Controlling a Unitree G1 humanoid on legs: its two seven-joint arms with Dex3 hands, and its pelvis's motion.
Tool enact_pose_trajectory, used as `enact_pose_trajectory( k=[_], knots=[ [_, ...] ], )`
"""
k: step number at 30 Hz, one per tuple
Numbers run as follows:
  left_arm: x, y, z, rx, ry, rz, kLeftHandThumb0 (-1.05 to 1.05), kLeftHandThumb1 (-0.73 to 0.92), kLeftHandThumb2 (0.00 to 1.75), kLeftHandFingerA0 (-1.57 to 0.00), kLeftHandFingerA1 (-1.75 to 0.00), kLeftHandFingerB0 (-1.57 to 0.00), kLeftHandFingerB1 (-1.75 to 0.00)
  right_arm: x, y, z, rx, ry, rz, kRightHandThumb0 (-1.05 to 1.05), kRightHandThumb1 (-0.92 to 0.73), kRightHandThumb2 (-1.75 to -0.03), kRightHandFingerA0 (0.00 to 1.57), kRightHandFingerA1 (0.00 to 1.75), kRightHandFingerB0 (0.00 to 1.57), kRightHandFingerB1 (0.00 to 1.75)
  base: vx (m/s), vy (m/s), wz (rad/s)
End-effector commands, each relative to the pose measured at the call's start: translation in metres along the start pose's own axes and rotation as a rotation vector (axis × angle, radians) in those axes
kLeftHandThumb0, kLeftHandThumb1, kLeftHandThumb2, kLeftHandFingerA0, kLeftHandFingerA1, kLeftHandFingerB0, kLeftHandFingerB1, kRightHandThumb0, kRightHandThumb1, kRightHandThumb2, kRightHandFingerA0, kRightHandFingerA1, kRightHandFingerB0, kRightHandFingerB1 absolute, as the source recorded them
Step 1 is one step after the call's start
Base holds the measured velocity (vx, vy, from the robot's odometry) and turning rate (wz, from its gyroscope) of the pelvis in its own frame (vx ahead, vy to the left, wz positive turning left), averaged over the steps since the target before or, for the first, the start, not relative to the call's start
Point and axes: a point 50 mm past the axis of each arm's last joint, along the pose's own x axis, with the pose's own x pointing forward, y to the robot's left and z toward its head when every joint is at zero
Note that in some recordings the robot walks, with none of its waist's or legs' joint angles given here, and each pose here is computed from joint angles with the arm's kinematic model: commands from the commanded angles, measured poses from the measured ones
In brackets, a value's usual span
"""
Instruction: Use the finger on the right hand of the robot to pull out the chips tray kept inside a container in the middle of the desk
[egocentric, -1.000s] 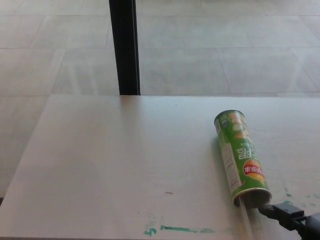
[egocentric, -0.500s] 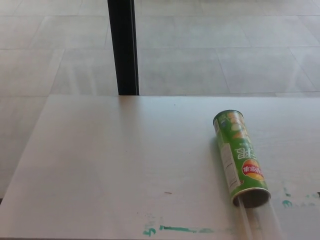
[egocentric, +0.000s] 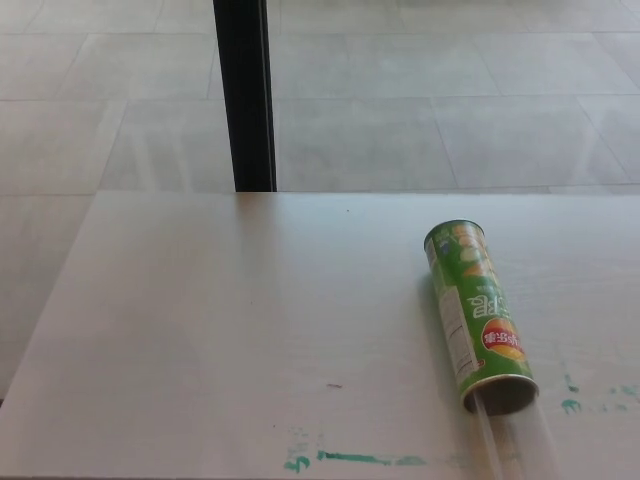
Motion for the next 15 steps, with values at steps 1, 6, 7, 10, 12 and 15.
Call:
enact_pose_trajectory(
  k=[1,6,7,10,12,15],
  knots=[
    [-0.002,0.007,0.003,0.001,-0.011,0.011,-0.59,0.69,0.61,-0.50,-0.61,-0.59,-0.55,-0.020,0.028,-0.051,0.245,0.220,-0.291,-0.19,-0.58,-0.63,0.79,1.33,0.40,0.47,0.00,0.000,0.00],
    [0.000,0.000,-0.001,-0.018,0.002,0.008,-0.60,0.68,0.60,-0.48,-0.61,-0.62,-0.65,-0.030,0.065,-0.083,0.414,0.493,-0.381,-0.18,-0.64,-0.60,0.67,1.35,0.41,0.46,0.00,0.000,0.00],
    [0.000,0.000,-0.001,-0.015,0.000,0.004,-0.60,0.68,0.60,-0.48,-0.61,-0.62,-0.65,-0.031,0.073,-0.090,0.413,0.526,-0.364,-0.18,-0.64,-0.60,0.67,1.35,0.41,0.46,0.00,0.000,0.00],
    [0.000,0.001,0.002,0.025,-0.015,0.000,-0.61,0.70,0.61,-0.48,-0.60,-0.61,-0.59,-0.033,0.080,-0.095,0.445,0.580,-0.336,-0.17,-0.64,-0.60,0.65,1.35,0.41,0.47,0.00,0.000,0.00],
    [0.000,0.002,0.007,0.004,-0.022,0.007,-0.59,0.69,0.60,-0.49,-0.60,-0.64,-0.63,-0.038,0.086,-0.098,0.478,0.625,-0.360,-0.20,-0.61,-0.59,0.70,1.27,0.43,0.51,0.00,0.000,0.00],
    [0.001,0.001,0.010,0.024,-0.019,0.020,-0.58,0.70,0.61,-0.52,-0.61,-0.61,-0.55,-0.043,0.093,-0.102,0.495,0.671,-0.338,-0.21,-0.62,-0.58,0.76,1.03,0.42,0.50,0.00,0.000,0.00]
  ],
)
